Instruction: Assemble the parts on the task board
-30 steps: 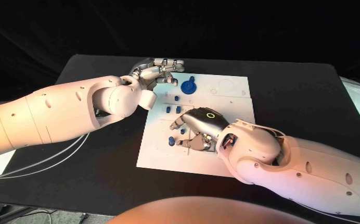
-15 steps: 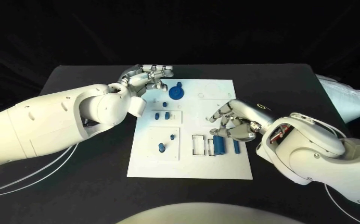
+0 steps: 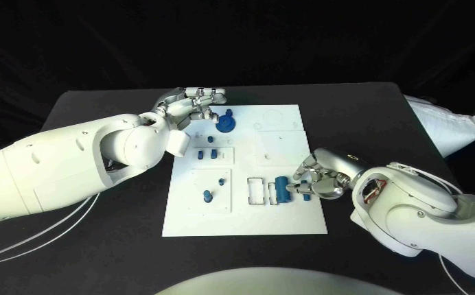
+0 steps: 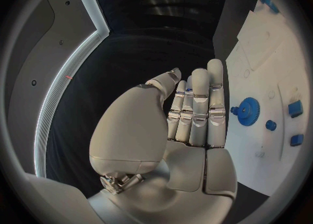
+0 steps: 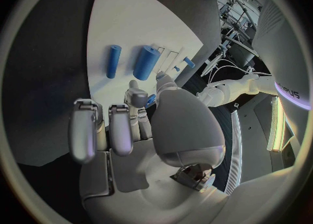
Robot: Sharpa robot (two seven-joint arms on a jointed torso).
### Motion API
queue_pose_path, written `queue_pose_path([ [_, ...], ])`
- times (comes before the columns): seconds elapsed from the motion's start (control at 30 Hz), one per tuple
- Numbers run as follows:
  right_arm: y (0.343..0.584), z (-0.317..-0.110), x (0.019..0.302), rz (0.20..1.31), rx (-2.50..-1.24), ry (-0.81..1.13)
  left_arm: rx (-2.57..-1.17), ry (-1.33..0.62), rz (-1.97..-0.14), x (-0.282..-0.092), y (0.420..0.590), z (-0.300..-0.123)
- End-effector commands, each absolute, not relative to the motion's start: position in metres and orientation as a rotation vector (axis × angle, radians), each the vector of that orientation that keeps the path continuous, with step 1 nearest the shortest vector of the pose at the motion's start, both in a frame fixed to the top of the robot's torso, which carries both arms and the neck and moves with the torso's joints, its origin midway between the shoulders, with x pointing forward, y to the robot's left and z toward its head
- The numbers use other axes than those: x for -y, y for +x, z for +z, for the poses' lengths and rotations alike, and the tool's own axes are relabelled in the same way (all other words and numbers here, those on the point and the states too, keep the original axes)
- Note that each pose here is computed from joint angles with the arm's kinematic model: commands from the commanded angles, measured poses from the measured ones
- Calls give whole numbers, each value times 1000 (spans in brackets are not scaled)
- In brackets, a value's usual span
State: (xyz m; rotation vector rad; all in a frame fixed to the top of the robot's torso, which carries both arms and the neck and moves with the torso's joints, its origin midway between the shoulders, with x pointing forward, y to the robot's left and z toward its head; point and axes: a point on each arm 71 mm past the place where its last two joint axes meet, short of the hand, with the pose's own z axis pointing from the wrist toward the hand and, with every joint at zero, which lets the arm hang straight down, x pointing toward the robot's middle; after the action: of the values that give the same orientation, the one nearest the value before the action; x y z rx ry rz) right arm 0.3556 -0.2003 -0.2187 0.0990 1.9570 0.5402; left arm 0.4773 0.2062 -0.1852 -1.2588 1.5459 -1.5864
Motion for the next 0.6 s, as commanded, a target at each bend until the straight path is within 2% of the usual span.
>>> queue_pose_path([
  [0.03, 356, -224, 200, 473, -1997, 85, -1552, -1246, -1608, -205, 476, -185],
  [0.6, 361, -241, 180, 477, -2035, 48, -1559, -1248, -1607, -205, 476, -185],
])
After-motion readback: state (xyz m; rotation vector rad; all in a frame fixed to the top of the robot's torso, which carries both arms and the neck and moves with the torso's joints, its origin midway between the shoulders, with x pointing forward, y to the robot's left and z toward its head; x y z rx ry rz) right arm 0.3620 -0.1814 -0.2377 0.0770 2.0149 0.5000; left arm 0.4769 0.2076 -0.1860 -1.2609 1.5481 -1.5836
